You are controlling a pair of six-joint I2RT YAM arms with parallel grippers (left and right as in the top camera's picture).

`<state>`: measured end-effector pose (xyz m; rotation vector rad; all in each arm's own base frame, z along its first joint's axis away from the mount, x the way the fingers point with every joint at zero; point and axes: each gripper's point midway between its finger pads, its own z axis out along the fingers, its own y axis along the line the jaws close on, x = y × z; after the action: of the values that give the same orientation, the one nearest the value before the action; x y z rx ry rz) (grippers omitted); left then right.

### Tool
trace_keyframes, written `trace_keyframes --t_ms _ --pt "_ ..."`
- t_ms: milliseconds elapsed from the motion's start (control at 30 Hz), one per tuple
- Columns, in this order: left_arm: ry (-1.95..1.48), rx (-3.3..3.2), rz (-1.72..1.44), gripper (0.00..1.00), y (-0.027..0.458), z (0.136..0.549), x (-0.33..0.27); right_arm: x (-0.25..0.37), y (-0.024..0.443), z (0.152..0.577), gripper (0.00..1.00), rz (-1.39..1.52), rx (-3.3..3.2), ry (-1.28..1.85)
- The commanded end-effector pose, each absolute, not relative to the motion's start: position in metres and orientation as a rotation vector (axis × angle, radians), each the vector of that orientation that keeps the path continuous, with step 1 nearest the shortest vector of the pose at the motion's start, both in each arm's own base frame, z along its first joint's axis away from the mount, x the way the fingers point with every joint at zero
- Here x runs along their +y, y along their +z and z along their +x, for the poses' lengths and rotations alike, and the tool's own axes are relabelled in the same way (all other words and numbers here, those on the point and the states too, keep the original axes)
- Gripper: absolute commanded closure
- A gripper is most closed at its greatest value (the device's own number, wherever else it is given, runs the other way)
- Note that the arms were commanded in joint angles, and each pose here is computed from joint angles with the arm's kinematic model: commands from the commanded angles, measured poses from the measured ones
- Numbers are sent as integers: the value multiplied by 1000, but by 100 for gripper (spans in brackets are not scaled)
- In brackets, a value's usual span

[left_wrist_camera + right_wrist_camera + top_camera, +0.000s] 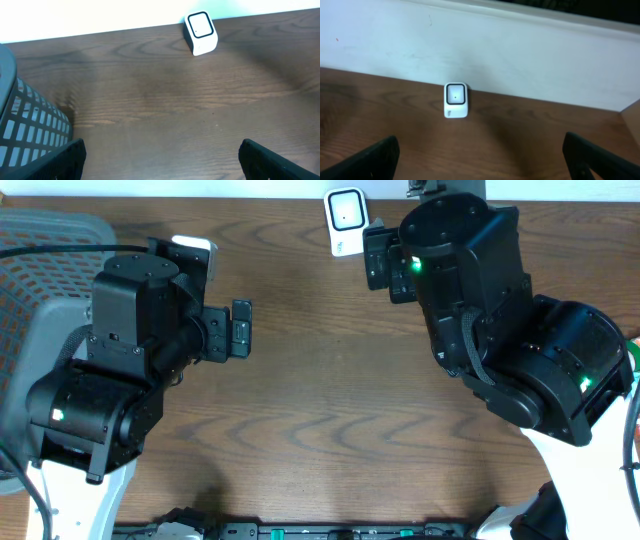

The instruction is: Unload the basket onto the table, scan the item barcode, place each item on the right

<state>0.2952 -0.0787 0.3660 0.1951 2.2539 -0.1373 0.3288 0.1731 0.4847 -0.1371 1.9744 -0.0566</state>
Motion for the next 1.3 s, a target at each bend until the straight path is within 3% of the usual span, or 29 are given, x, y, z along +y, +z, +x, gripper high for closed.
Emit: trace_keyframes --t_ms 0,633,967,1267 --pt "-123 2257 178 2 365 296 -75 167 496 326 1 -134 1935 -84" --pt "-123 2257 178 2 365 296 -75 182 550 354 1 -197 1725 42" --pt "-123 2257 178 2 365 296 -75 164 546 379 1 -195 1708 79" --pt "-123 2257 178 2 365 296 -75 136 525 374 1 -146 1615 116"
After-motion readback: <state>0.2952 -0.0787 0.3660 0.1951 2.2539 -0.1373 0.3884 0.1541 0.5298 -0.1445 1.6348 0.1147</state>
